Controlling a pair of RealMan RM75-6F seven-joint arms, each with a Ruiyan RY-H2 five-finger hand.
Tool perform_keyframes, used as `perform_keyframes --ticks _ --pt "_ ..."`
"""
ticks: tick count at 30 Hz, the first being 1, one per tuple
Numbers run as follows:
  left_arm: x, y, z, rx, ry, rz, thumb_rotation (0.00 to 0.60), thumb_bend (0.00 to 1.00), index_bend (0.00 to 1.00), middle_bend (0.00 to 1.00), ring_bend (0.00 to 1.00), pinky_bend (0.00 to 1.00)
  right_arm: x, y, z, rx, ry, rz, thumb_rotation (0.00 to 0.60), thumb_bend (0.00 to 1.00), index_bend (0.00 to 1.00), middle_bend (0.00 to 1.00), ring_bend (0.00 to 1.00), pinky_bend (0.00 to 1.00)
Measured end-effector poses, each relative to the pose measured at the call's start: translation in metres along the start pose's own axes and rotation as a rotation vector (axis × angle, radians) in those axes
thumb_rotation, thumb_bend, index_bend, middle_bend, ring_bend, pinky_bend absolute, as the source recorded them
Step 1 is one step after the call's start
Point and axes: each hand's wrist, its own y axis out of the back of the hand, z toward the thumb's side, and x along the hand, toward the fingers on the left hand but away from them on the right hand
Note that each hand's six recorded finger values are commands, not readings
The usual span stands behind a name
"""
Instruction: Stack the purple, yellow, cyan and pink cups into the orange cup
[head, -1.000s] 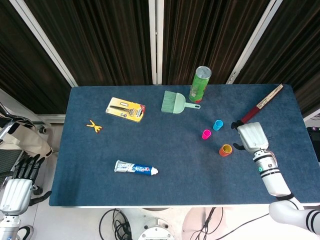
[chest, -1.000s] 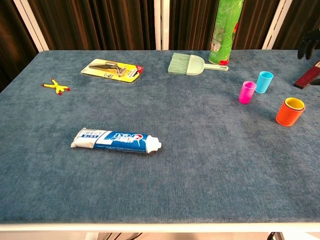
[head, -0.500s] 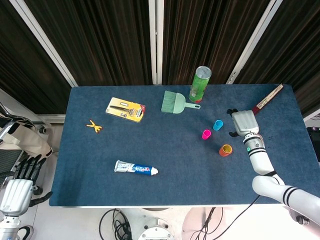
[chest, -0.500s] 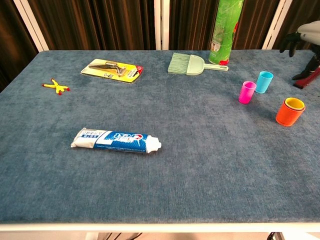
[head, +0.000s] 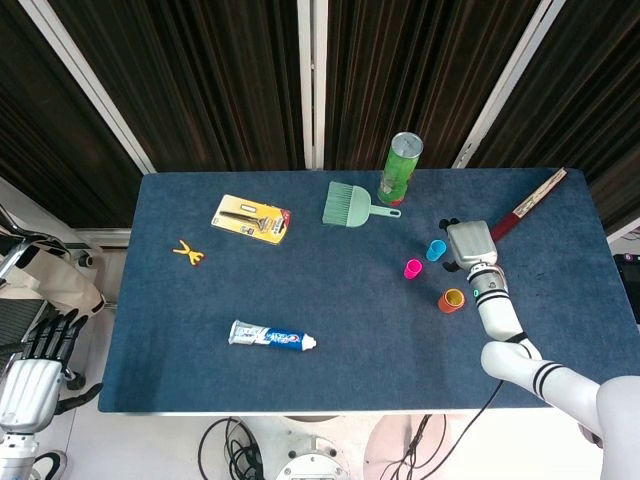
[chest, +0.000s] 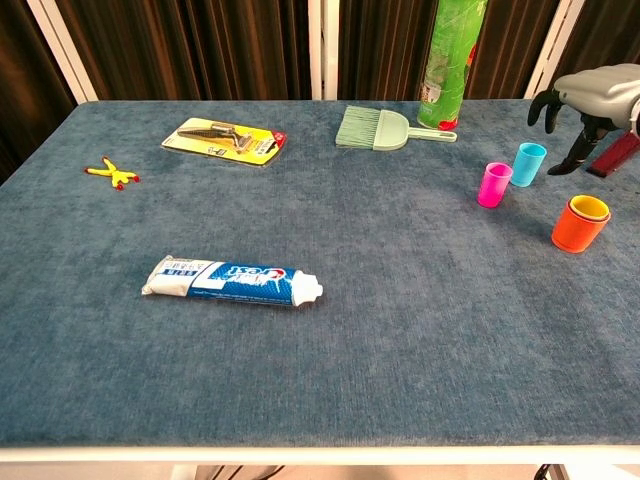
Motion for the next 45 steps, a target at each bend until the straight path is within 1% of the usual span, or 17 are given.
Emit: perform_keyframes --ticks 7,17,25,33,37,45 --pt "0.001 0.003 -0.001 0.003 0.006 0.012 0.6 0.02 0.03 0.0 0.0 0.0 -0.005 -0.009 0.008 -0.015 0.005 0.01 0.6 0.11 0.33 0.35 0.9 0.96" --pt "0.0 0.0 -0.005 -0.002 0.024 0.002 0.6 0.02 0.03 0.0 0.0 0.0 -0.01 -0.014 0.016 -0.044 0.014 -0.015 0.6 0.15 0.38 0.4 0.9 0.96" --pt "0.001 -0.001 -0.004 0.006 0.022 -0.004 0.6 0.02 0.03 0.0 0.0 0.0 -0.012 -0.015 0.019 -0.043 0.018 -0.025 0.6 0.16 0.43 0.42 0.9 0.96" --pt "0.003 -0.001 -0.003 0.012 0.021 -0.01 0.6 0.02 0.03 0.0 0.0 0.0 -0.013 -0.019 0.019 -0.05 0.012 -0.027 0.6 0.17 0.46 0.46 0.9 0.96" --pt "0.004 -0.001 -0.002 0.014 0.019 -0.01 0.6 0.02 0.03 0.0 0.0 0.0 -0.013 -0.018 0.019 -0.053 0.009 -0.037 0.6 0.21 0.49 0.48 0.9 0.96" --pt "0.003 0.0 -0.003 0.013 0.021 -0.01 0.6 0.02 0.03 0.0 0.0 0.0 -0.014 -0.017 0.021 -0.05 0.01 -0.049 0.6 0.23 0.54 0.52 0.91 0.97"
